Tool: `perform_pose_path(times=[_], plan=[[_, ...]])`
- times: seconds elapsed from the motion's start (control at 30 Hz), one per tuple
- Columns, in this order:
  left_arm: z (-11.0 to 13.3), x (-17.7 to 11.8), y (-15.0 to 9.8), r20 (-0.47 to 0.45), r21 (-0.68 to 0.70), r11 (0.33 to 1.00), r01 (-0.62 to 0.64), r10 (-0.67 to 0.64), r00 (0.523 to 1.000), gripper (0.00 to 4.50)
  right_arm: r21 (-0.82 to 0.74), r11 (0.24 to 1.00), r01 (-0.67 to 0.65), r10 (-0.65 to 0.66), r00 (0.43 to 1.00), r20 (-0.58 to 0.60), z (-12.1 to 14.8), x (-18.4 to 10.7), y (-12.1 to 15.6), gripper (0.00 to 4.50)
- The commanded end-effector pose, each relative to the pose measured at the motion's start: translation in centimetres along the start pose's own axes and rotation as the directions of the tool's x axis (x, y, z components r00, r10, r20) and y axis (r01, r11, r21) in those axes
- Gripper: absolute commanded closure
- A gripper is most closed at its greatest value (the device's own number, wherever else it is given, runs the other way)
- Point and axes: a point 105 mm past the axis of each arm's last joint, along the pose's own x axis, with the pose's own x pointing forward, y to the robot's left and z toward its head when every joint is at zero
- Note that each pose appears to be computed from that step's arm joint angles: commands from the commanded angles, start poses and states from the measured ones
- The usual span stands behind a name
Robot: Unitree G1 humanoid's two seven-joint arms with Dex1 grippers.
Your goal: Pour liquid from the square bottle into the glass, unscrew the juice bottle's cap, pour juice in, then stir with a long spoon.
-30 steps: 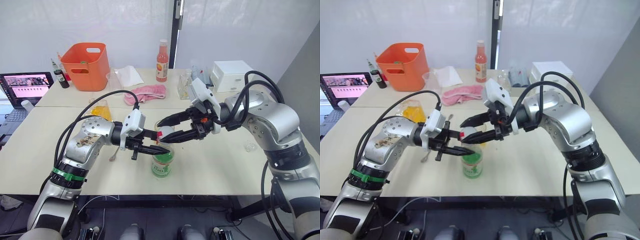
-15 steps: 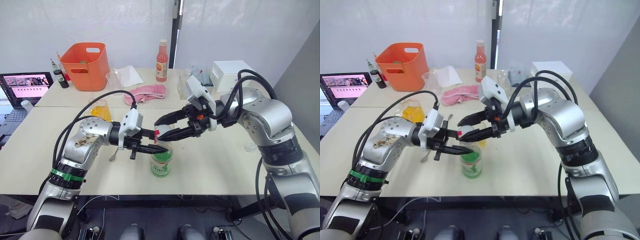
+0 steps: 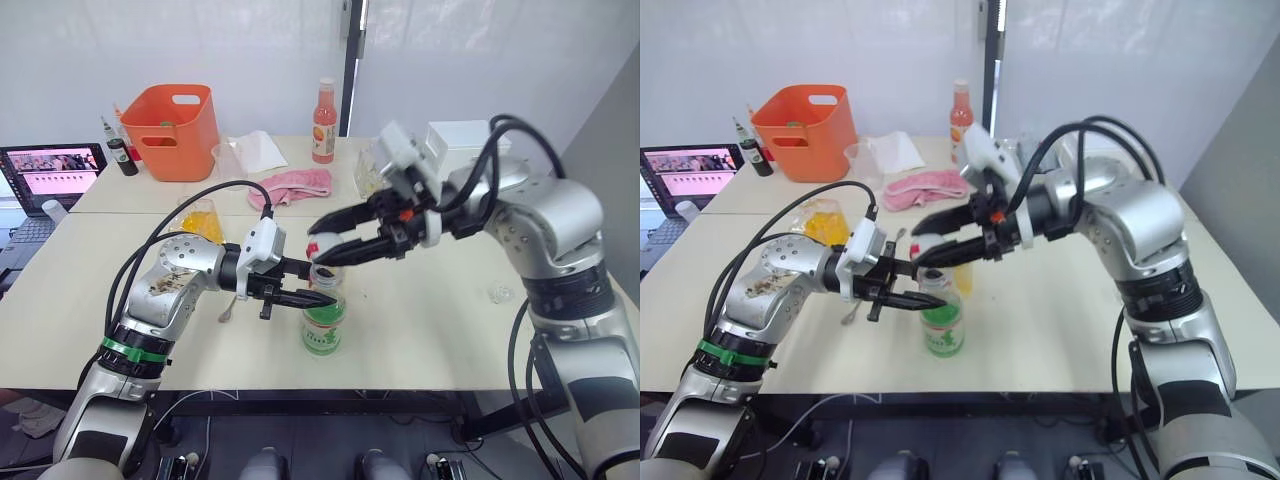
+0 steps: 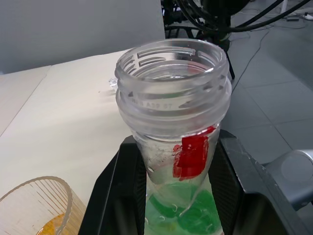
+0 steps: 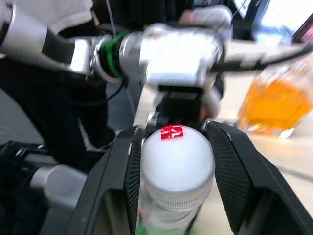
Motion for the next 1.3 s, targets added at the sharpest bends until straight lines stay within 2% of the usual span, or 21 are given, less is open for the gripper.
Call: perform_pose_path(times=[0.03,0.2,0.37,0.47,0.57,0.6,0.63,0.67,0.7,0.77,0.93,1.13,1.23,1.3], plan=[[-1.2,-0.2,-0.1,-0.065,-0.014,1.000,-0.011,0.010,0.998,3.10,-0.042,0.999,0.004,-0.002,0.999,0.037,1.5,-0.4,0.4,2.87],[-1.1,-0.1,-0.1,-0.063,-0.012,1.000,-0.009,0.008,0.998,3.10,-0.031,0.999,0.032,-0.031,0.999,0.033,1.2,-0.7,0.6,2.87],[-1.0,0.0,-0.1,-0.061,-0.009,1.000,-0.011,0.010,0.998,3.10,0.054,0.980,0.194,-0.195,0.981,0.006,-1.3,-2.7,-0.2,2.87],[-1.0,0.0,-0.2,-0.060,-0.009,1.000,-0.011,0.011,0.998,3.10,0.065,0.972,0.224,-0.224,0.974,0.000,-1.7,-3.0,-0.2,2.87],[-0.9,0.0,-0.1,-0.056,-0.008,1.000,-0.017,0.017,0.998,3.10,0.183,0.836,0.518,-0.505,0.856,-0.112,-6.6,-7.5,-0.6,2.87],[-0.8,-0.1,-0.1,-0.054,-0.007,1.000,-0.019,0.019,0.998,3.10,0.205,0.776,0.596,-0.578,0.803,-0.148,-7.9,-8.8,-0.6,2.87],[-0.8,-0.1,-0.1,-0.053,-0.006,1.000,-0.020,0.020,0.998,3.10,0.214,0.743,0.635,-0.613,0.773,-0.164,-8.6,-9.3,-0.5,2.87],[-0.8,-0.1,-0.1,-0.051,-0.006,1.000,-0.021,0.021,0.998,3.10,0.229,0.671,0.705,-0.675,0.709,-0.203,-9.9,-10.3,-0.7,2.87],[-0.7,-0.1,-0.2,-0.051,-0.006,1.000,-0.022,0.022,0.998,3.10,0.235,0.620,0.749,-0.712,0.662,-0.232,-10.8,-11.0,-0.7,2.87],[-0.7,-0.2,-0.2,-0.050,-0.005,1.000,-0.025,0.025,0.998,3.10,0.239,0.452,0.859,-0.800,0.509,-0.318,-14.0,-12.8,-0.3,2.87],[-0.6,-0.3,-0.1,-0.048,-0.006,0.999,-0.033,0.033,0.998,3.10,0.233,0.165,0.958,-0.876,0.251,-0.411,-19.2,-13.7,1.7,2.87],[-0.6,-0.4,-0.1,-0.047,-0.006,0.999,-0.037,0.037,0.998,3.10,0.200,-0.024,0.979,-0.893,0.069,-0.444,-22.7,-14.0,2.5,2.87],[-0.6,-0.4,0.0,-0.048,-0.006,0.999,-0.037,0.037,0.998,3.10,0.193,-0.077,0.978,-0.898,0.016,-0.440,-23.3,-14.5,2.3,2.87],[-0.6,-0.4,0.0,-0.048,-0.006,0.999,-0.038,0.038,0.998,3.10,0.199,-0.089,0.976,-0.896,0.009,-0.444,-23.7,-14.6,2.2,2.87]])
